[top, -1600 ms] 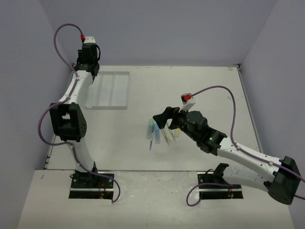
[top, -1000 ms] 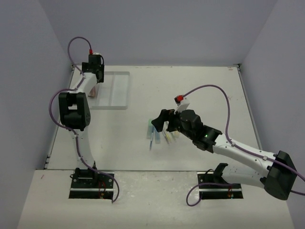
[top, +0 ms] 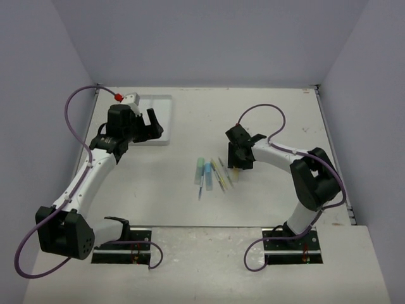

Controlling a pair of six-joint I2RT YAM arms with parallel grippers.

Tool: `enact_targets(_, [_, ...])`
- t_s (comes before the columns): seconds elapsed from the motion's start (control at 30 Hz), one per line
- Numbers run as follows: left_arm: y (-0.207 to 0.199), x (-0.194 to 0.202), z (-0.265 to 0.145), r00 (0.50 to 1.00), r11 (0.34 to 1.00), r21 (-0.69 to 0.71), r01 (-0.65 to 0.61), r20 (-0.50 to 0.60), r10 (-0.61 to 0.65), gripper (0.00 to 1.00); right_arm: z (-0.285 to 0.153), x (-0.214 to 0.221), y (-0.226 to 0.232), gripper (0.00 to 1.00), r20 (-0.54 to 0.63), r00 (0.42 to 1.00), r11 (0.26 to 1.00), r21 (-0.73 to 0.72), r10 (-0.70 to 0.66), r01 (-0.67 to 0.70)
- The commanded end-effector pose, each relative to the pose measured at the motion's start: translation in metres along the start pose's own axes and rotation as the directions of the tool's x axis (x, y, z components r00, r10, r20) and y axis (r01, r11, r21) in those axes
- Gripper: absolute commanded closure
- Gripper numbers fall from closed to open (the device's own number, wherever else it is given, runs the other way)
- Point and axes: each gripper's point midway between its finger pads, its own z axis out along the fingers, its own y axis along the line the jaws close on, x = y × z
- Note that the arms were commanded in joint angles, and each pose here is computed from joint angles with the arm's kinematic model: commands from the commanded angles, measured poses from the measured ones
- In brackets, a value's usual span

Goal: Sort the stationery into containers
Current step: Pick up the pen from the center of the board, then place the pen in the storage box.

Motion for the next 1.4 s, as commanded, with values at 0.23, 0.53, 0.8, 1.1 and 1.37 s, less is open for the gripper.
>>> enact_targets(0.23, [-0.036,-0.01,-0.016,0.998,0.989,0.148,-0.006,0.058,-0.002,0.0,0.015,0.011,-0.002,0.68,-0.071,0.997,1.0,0.022,-0.005,0.007])
enact_targets(0.53, [-0.13,0.018,-0.008,1.0,0.882,0.471,0.011,-0.01,-0.007,0.0,-0.051,-0.035,0.002,1.0,0.189,0.982,0.998,-0.049,-0.025,0.035])
enact_targets(0.8, [-0.222,0.058,-0.02,0.99,0.594,0.795,0.121,-0.144,-0.009,0.0,-0.168,-0.044,0.081,1.0,0.552,0.833,0.802,-0.508,0.022,0.315])
enact_targets(1.1, [-0.265,0.085,-0.027,0.979,0.458,0.872,0.175,-0.201,0.008,0.29,-0.199,-0.031,0.091,1.0,0.581,0.811,0.691,-0.614,0.069,0.382])
enact_targets(1.37, [-0.273,0.092,-0.016,0.975,0.454,0.87,0.191,-0.222,0.015,0.89,-0.203,-0.031,0.095,1.0,0.578,0.813,0.676,-0.625,0.066,0.39])
